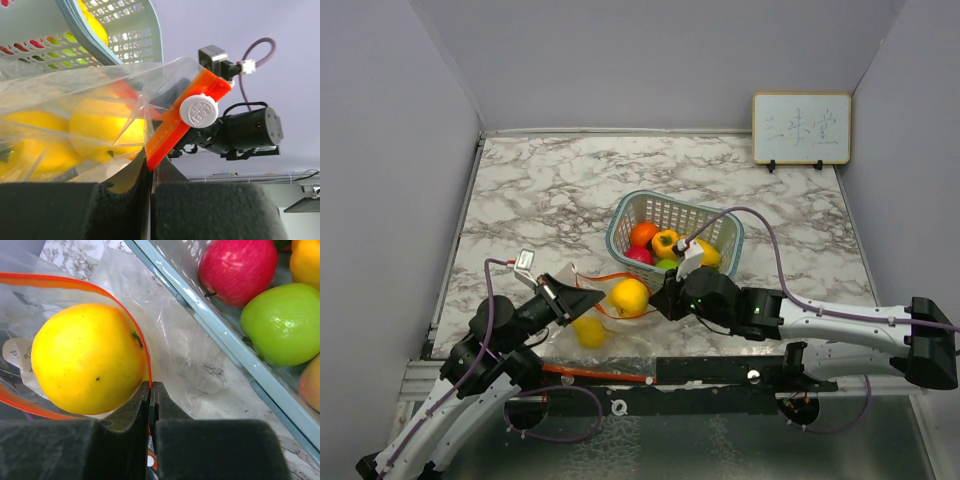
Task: Place the food in the zip-top bag and seal the zipper
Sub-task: Place the fake fruit in the zipper food storage bag.
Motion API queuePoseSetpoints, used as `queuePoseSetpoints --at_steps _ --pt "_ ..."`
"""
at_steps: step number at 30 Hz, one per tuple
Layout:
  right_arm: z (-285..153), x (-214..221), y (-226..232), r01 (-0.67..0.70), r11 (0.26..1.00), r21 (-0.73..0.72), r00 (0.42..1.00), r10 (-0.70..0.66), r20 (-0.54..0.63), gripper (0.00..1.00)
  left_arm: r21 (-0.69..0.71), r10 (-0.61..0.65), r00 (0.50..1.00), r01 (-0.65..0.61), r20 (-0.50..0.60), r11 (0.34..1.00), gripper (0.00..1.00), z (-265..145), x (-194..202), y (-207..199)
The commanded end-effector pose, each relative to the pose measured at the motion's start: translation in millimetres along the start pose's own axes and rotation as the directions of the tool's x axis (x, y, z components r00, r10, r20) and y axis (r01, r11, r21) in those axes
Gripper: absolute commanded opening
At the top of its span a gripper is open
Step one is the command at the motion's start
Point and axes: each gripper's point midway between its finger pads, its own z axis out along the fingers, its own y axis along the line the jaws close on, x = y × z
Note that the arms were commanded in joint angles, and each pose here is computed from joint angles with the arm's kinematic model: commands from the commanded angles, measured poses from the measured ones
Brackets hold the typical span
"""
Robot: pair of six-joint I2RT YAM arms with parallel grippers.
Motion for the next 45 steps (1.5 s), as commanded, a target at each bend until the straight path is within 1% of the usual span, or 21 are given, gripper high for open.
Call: queuePoseSetpoints --at_steps 1,3,6,9,12,16,19,22,25,28,30,31,33,35,36,37,39,40,42,43,45 --pt "-19 -44 21 0.059 0.998 -0.015 0.996 -0.058 0.074 0.03 -0.024 -0.01 0.999 0.011 0.031 1.0 0.0 -10 -7 -8" --pt "-28 -62 28 0.098 0.995 -0.004 0.991 -0.098 0.087 0.03 -0.078 -0.008 0.999 0.011 0.037 0.997 0.0 -14 -10 -7" --pt "-39 -83 46 0.17 0.985 -0.028 0.983 -0.167 0.082 0.03 -0.198 0.041 0.999 -0.037 0.018 0.98 0.0 -18 -14 -6" --pt "-44 -95 62 0.208 0.976 -0.065 0.977 -0.204 0.062 0.03 -0.326 0.1 0.994 -0.108 -0.042 0.939 0.0 -17 -17 -1" --pt "-47 -104 76 0.216 0.97 -0.111 0.975 -0.207 0.083 0.03 -0.364 0.116 0.988 -0.144 -0.098 0.92 0.0 -14 -14 -2" --pt "-57 -129 93 0.229 0.961 -0.153 0.965 -0.203 0.167 0.03 -0.431 0.147 0.98 -0.192 -0.136 0.882 0.0 -17 -16 5" --pt "-66 -151 100 0.25 0.956 -0.155 0.948 -0.208 0.242 0.03 -0.475 0.214 0.966 -0.259 -0.148 0.841 0.0 -20 -27 4" --pt "-69 -170 96 0.255 0.963 -0.088 0.934 -0.222 0.279 0.03 -0.556 0.302 0.94 -0.337 -0.157 0.76 0.0 -28 -45 5" --pt "-71 -185 102 0.281 0.957 -0.073 0.918 -0.246 0.311 0.03 -0.584 0.382 0.915 -0.38 -0.126 0.718 0.0 -34 -66 -9" --pt "-67 -191 112 0.301 0.949 -0.092 0.91 -0.257 0.326 0.03 -0.537 0.464 0.881 -0.436 -0.091 0.722 0.0 -30 -82 -37" --pt "-59 -186 114 0.299 0.949 -0.096 0.915 -0.257 0.311 0.03 -0.514 0.5 0.863 -0.463 -0.075 0.722 0.0 -27 -88 -51" --pt "-54 -180 112 0.294 0.951 -0.096 0.922 -0.255 0.292 0.03 -0.505 0.507 0.858 -0.473 -0.079 0.722 0.0 -24 -88 -51" --pt "-42 -160 105 0.278 0.956 -0.098 0.939 -0.248 0.239 0.03 -0.503 0.492 0.863 -0.479 -0.117 0.72 0.0 -18 -79 -37" --pt "-31 -135 96 0.256 0.961 -0.107 0.955 -0.234 0.183 0.1 -0.509 0.441 0.882 -0.459 -0.165 0.728 0.0 -13 -62 -7" --pt "-26 -123 92 0.249 0.962 -0.115 0.96 -0.23 0.157 0.16 -0.513 0.409 0.893 -0.445 -0.189 0.734 0.0 -10 -52 13" --pt "-20 -109 86 0.247 0.962 -0.115 0.965 -0.232 0.124 0.29 -0.519 0.377 0.903 -0.426 -0.203 0.741 0.0 -8 -42 30" --pt "-12 -89 71 0.241 0.968 -0.076 0.97 -0.236 0.063 0.42 -0.512 0.325 0.921 -0.39 -0.217 0.765 0.0 -4 -26 56" --pt "-11 -85 64 0.231 0.972 -0.044 0.972 -0.229 0.043 0.54 -0.5 0.307 0.926 -0.377 -0.221 0.78 0.0 -2 -20 62" --pt "-17 -90 55 0.226 0.974 0.01 0.973 -0.226 0.044 0.68 -0.462 0.304 0.93 -0.367 -0.208 0.807 0.0 -1 -17 59" --pt "-22 -97 54 0.223 0.975 0.021 0.972 -0.224 0.065 0.76 -0.451 0.319 0.928 -0.373 -0.194 0.811 0.0 -2 -20 53" --pt "-35 -115 56 0.212 0.977 0.026 0.969 -0.213 0.128 0.97 -0.459 0.356 0.918 -0.395 -0.172 0.796 0.0 -7 -29 43"
